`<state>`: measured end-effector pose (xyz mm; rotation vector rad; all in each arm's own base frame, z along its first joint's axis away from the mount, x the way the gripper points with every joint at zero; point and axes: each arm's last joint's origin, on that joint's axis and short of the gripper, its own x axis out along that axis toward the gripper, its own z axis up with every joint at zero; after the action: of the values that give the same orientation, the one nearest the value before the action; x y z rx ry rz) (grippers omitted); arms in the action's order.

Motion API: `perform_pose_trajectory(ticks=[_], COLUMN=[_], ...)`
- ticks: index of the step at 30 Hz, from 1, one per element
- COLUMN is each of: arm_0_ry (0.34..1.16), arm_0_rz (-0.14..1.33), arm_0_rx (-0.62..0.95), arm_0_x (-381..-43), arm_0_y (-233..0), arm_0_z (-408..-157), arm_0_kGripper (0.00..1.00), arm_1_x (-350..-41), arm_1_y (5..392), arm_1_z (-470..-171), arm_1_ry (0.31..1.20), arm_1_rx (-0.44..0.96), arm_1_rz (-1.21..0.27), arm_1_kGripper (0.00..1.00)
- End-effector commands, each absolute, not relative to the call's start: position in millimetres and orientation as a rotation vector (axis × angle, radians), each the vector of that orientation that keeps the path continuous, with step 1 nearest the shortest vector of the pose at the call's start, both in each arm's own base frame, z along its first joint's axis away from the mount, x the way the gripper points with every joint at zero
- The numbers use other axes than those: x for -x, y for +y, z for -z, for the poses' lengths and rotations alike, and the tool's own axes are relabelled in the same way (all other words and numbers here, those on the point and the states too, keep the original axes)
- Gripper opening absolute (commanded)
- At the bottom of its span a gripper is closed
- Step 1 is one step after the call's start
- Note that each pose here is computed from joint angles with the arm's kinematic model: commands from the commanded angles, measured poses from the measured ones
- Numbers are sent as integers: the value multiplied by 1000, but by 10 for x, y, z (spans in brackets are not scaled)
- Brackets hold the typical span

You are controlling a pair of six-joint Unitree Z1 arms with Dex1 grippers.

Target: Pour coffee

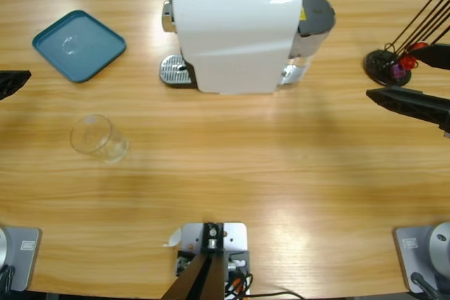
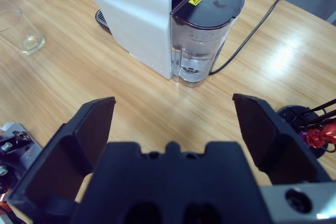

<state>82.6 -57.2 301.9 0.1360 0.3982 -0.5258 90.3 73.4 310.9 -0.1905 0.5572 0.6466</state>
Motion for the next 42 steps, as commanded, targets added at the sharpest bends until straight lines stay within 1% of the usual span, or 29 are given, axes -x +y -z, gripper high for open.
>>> perform_pose_trajectory(ticks=[1,7,11,14,17,19,22,24,25,27,30,34,38,42], arm_0_ry=[443,422,382,381,389,393,405,427,442,467,543,616,672,774], arm_0_rz=[520,523,547,592,660,665,667,644,627,607,588,542,503,510], arm_0_rx=[-155,-144,-123,-110,-57,-20,38,132,186,242,328,452,547,655], arm_0_x=[-813,-794,-852,-1021,-1252,-1391,-1576,-1716,-1782,-1933,-2183,-2422,-2544,-2603], arm_0_y=[-568,-553,-614,-779,-1014,-1129,-1246,-1305,-1329,-1383,-1499,-1653,-1735,-1806], arm_0_z=[-2883,-2924,-3116,-3315,-3577,-3711,-3826,-3859,-3865,-3804,-3658,-3541,-3468,-3349], arm_0_kGripper=[1000,1000,1000,1000,997,991,988,996,997,1000,999,1000,985,968], arm_1_x=[-889,-888,-902,-908,-906,-909,-912,-912,-912,-914,-918,-927,-930,-915], arm_1_y=[741,740,752,758,757,759,762,762,762,763,766,774,777,764], arm_1_z=[-2990,-2987,-2979,-2977,-2978,-2975,-2976,-2973,-2973,-2967,-2967,-2957,-2955,-2970], arm_1_ry=[590,590,596,598,596,596,595,595,594,596,596,597,593,578], arm_1_rx=[213,212,215,214,213,214,213,213,213,214,214,215,213,207], arm_1_rz=[-667,-667,-666,-669,-669,-669,-669,-669,-669,-668,-668,-668,-669,-670], arm_1_kGripper=[1000,1000,1000,1000,1000,1000,1000,1000,1000,1000,1000,1000,1000,1000])
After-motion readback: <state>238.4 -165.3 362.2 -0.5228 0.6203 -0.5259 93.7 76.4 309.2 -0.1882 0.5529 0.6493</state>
